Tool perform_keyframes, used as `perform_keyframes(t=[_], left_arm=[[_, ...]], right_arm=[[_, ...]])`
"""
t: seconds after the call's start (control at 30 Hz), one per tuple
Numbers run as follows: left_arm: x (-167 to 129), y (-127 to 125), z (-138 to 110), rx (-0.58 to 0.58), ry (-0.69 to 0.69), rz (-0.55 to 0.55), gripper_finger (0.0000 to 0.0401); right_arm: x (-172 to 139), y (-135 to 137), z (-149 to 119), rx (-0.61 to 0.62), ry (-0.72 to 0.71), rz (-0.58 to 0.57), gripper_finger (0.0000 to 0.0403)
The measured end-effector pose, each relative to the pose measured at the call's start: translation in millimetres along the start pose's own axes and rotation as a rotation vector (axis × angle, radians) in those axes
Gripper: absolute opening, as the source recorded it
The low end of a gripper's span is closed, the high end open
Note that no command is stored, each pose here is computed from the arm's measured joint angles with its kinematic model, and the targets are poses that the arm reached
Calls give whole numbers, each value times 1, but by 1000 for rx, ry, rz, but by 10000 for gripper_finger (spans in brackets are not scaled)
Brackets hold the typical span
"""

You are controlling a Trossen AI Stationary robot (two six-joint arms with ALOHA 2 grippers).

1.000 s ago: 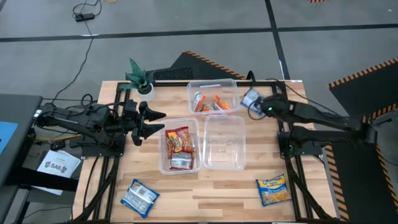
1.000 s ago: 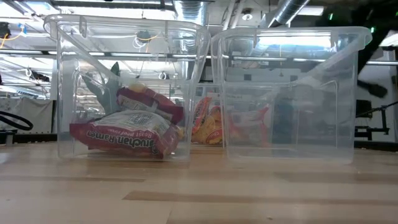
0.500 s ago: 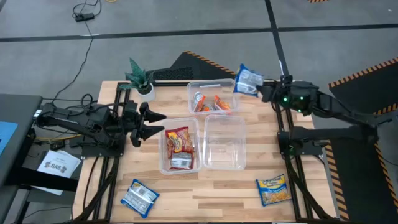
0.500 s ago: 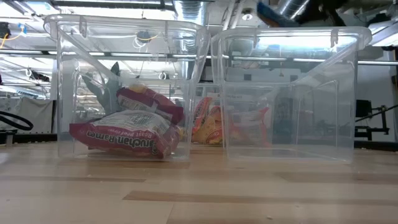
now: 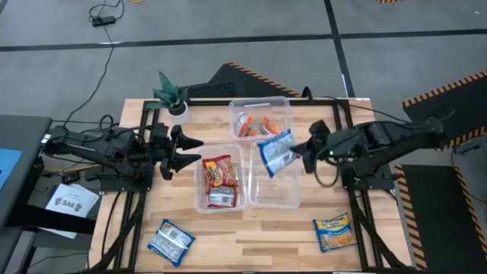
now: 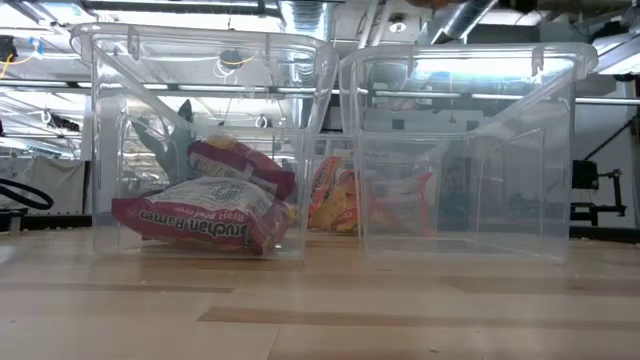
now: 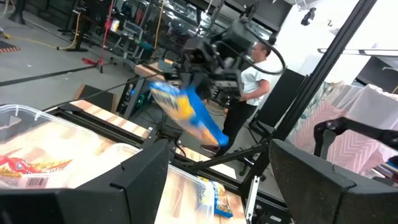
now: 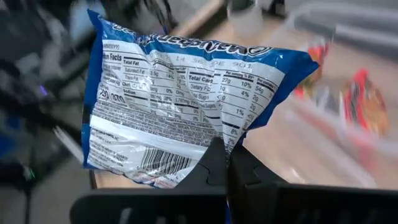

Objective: Sort Maruchan noodles
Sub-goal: Put the top right blue noodle pack into the bottom right transparent bin

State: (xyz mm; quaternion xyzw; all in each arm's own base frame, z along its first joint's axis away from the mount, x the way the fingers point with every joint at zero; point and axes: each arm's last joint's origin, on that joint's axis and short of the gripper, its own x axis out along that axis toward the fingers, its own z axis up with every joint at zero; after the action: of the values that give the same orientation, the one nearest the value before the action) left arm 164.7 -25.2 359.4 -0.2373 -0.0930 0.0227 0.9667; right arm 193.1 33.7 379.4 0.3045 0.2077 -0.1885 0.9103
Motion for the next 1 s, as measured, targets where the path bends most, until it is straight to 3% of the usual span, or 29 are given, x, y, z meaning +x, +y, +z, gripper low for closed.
perform_keyframes(t=[0.23, 0.37, 0.63, 0.77, 1.0], left_arm=[[0, 1, -2, 3, 14, 9, 263], [0, 1, -2, 2, 14, 9, 263], [0, 1, -2, 3, 15, 15, 263], [1, 1, -2, 3, 14, 21, 263], [1, 1, -2, 3, 13, 22, 263]], right_arm=[[6, 24, -17, -127, 221, -135, 5], [19, 33, -34, -204, 323, -157, 6], [48, 39, -54, -363, 420, -237, 6], [68, 37, -58, -523, 505, -239, 6], [92, 37, -41, -641, 580, -189, 6]])
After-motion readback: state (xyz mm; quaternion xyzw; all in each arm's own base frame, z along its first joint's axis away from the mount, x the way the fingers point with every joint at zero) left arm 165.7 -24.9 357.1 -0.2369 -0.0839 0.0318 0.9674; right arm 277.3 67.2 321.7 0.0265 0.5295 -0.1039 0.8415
